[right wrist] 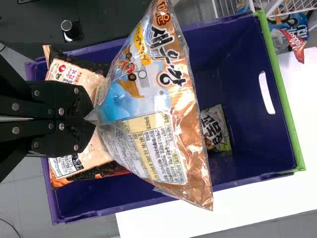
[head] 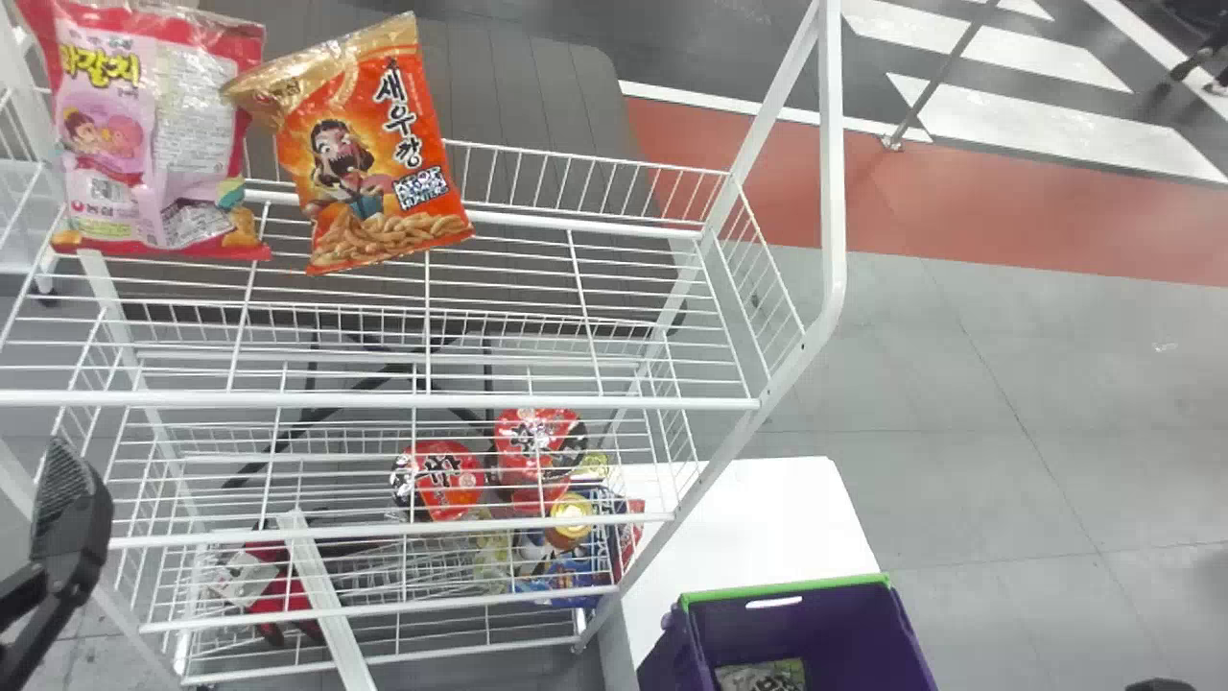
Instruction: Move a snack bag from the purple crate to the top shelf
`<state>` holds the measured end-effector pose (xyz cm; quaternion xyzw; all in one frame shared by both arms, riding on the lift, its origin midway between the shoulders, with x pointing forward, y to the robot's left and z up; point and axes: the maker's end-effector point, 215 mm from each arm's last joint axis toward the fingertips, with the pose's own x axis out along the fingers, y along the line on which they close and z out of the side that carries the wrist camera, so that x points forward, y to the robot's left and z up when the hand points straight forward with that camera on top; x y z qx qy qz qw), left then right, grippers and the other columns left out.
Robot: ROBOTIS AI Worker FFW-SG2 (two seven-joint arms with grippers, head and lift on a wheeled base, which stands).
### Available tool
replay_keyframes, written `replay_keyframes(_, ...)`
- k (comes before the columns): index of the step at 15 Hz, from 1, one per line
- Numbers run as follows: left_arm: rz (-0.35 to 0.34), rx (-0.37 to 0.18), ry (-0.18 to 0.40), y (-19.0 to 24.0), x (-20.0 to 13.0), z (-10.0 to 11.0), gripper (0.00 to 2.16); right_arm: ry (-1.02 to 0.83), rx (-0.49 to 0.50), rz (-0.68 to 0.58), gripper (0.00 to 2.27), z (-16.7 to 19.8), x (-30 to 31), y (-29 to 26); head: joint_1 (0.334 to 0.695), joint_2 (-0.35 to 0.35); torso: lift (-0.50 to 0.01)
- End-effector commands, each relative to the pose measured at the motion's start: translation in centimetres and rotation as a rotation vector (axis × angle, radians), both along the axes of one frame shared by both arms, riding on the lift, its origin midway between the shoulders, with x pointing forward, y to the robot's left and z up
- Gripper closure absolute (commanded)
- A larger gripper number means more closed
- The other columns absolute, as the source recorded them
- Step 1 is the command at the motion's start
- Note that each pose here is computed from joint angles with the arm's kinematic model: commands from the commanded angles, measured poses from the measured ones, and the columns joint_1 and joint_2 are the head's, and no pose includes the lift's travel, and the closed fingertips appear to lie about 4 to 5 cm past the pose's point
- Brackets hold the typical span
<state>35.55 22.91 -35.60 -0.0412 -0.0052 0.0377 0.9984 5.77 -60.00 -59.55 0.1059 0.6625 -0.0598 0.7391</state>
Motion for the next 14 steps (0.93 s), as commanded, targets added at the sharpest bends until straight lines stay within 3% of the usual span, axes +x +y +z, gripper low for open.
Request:
replay_keyframes(1, 0.000, 0.000, -0.001, 0.00, -0.04, 0.02, 0.09, -0.004, 0.001, 0.002, 1.59, -0.01, 0.08, 0.00, 0.695, -0.350, -0.017)
replay_keyframes(8, 0.000, 0.000, -0.001, 0.00, -0.04, 0.02, 0.09, -0.009, 0.002, 0.007, 1.59, -0.05, 0.17, -0.01, 0.695, -0.350, 0.008)
replay_keyframes(14, 0.000, 0.001, 0.004, 0.01, -0.02, -0.17, 0.09, -0.030, -0.005, 0.030, 1.59, 0.10, 0.83, -0.04, 0.695, -0.350, 0.002)
